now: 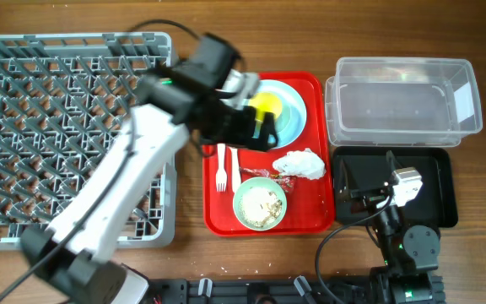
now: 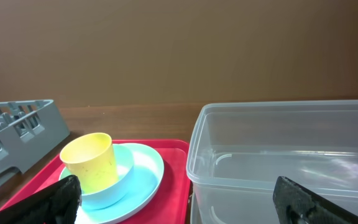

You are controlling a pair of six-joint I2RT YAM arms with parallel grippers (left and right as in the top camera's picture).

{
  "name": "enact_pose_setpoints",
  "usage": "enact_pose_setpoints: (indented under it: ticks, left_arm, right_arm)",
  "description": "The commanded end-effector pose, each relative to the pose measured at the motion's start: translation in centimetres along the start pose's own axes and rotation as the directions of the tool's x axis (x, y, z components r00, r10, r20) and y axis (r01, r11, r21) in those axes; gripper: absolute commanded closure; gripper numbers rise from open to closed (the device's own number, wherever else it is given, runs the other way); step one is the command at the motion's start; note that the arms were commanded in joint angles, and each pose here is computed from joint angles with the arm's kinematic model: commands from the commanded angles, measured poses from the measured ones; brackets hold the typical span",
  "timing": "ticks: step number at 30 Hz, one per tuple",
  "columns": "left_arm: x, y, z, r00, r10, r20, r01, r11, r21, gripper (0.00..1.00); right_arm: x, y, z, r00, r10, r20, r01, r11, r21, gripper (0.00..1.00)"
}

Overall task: Sort waste into correct bins and load items into the dishwasher rack
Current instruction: 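Move the left gripper over the yellow cup on the blue plate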

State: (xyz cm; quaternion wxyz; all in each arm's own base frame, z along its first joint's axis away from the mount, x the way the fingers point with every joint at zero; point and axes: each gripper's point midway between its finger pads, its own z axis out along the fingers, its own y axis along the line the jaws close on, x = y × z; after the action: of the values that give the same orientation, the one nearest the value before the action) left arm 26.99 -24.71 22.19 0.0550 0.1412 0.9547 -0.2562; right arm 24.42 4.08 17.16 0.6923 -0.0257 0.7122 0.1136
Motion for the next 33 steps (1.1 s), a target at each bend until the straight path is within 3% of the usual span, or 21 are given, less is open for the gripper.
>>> enact_pose_setpoints:
  ticks: [1, 8, 11, 13, 19, 23, 27, 33]
  left_arm:
    - [-0.7, -2.8, 1.7, 0.999, 0.042, 0.012, -0.042, 0.999, 0.033, 0.0]
    - [-1.8, -9.3, 3.4, 0.966, 0.224, 0.131, -0.24, 0.963, 0.124, 0.0]
    - [-2.2, -8.7, 5.3, 0.953, 0.261, 0.152, -0.263, 0.965, -0.009, 0.0]
    - [-2.8, -7.4, 6.2, 0.968, 0.195, 0.16, -0.183, 0.979, -0.084, 0.0]
    - [-3.4, -5.4, 6.4, 0.98, 0.017, 0.198, 0.012, 0.989, -0.147, 0.0]
    - [-2.4, -4.6, 7.6, 0.987, -0.004, 0.164, 0.031, 0.986, -0.164, 0.0]
    - [-1.8, -4.1, 9.6, 0.993, -0.005, 0.121, 0.028, 0.981, -0.19, 0.25]
    - [-1.6, -3.2, 12.0, 0.995, -0.057, 0.085, 0.075, 0.973, -0.218, 0.35]
  right_arm:
    - [-0.2, 0.1, 0.0, 1.0, -0.021, 0.009, 0.021, 1.0, -0.009, 0.0]
    - [-0.2, 0.1, 0.0, 1.0, -0.021, 0.009, 0.021, 1.0, -0.009, 0.0]
    - [-0.2, 0.1, 0.0, 1.0, -0.021, 0.009, 0.021, 1.0, -0.009, 0.0]
    - [-0.2, 0.1, 0.0, 1.0, -0.021, 0.009, 0.021, 1.0, -0.009, 0.0]
    - [-0.2, 0.1, 0.0, 1.0, -0.021, 0.009, 0.021, 1.0, -0.009, 0.0]
    - [-0.2, 0.1, 0.0, 1.0, -0.021, 0.009, 0.021, 1.0, -0.009, 0.0]
    - [-0.2, 0.2, 0.0, 1.0, -0.021, 0.009, 0.021, 1.0, -0.01, 0.01]
    - [-0.2, 0.1, 0.0, 1.0, -0.021, 0.009, 0.021, 1.0, -0.009, 0.0]
